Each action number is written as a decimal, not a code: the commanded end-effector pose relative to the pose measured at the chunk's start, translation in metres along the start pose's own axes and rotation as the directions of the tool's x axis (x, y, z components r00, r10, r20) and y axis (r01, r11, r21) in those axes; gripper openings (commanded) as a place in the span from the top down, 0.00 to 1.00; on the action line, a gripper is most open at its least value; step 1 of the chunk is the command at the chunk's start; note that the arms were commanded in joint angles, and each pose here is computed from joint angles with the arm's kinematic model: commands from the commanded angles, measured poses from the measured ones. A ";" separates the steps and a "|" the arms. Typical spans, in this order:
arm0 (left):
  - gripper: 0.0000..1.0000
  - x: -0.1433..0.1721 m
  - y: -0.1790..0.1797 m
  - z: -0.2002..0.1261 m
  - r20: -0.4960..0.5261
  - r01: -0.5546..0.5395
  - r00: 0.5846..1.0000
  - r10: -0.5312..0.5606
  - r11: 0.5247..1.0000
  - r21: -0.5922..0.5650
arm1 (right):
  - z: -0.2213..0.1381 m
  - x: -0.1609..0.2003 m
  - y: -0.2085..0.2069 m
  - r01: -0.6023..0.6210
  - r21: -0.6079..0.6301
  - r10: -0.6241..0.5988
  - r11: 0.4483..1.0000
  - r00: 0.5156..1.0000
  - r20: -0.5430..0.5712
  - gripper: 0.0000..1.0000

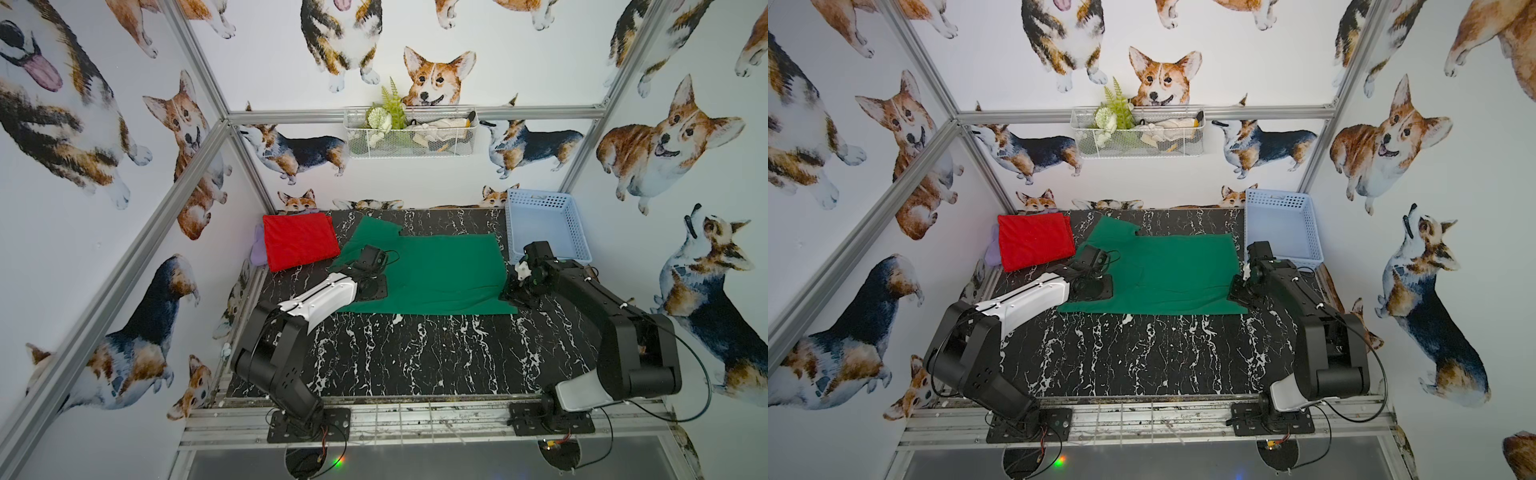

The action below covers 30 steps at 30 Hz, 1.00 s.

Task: Fold and stack t-shirts
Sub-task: Move the T-shirt to the center of the board.

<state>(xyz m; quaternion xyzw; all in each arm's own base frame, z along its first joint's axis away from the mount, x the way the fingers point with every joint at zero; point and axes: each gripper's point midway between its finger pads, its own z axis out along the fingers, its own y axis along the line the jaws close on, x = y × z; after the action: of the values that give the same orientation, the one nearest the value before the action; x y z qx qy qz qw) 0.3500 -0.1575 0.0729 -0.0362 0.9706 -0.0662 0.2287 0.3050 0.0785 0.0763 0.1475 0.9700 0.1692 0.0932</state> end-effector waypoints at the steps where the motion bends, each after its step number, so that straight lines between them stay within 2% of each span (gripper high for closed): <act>1: 0.67 -0.012 0.000 0.015 0.035 0.018 0.999 -0.018 1.000 -0.002 | 0.011 -0.016 0.021 0.023 -0.085 -0.023 0.996 1.000 -0.003 0.60; 9: 0.71 -0.038 0.002 0.061 -0.009 0.008 1.000 -0.009 1.000 -0.021 | 0.035 -0.037 0.028 0.022 -0.070 -0.025 0.997 0.999 -0.042 0.61; 14: 0.72 -0.046 0.017 0.075 -0.042 0.027 0.999 -0.030 0.997 -0.070 | 0.047 -0.049 0.029 0.016 -0.057 -0.020 0.998 0.998 -0.060 0.62; 24: 0.74 -0.029 0.064 0.100 -0.114 0.104 0.986 -0.124 0.980 -0.168 | 0.055 -0.052 0.024 0.021 -0.028 -0.024 0.999 0.997 -0.075 0.63; 30: 0.75 -0.025 0.078 0.103 -0.122 0.135 0.980 -0.158 0.975 -0.177 | 0.057 -0.051 0.022 0.021 -0.021 -0.023 1.000 0.997 -0.078 0.63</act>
<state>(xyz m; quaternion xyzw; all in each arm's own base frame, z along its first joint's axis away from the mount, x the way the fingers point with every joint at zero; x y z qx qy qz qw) 0.4504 -0.1120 0.0094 -0.1073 0.9671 -0.0490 0.2254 0.3732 0.1015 0.0405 0.1317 0.9707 0.1913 0.0612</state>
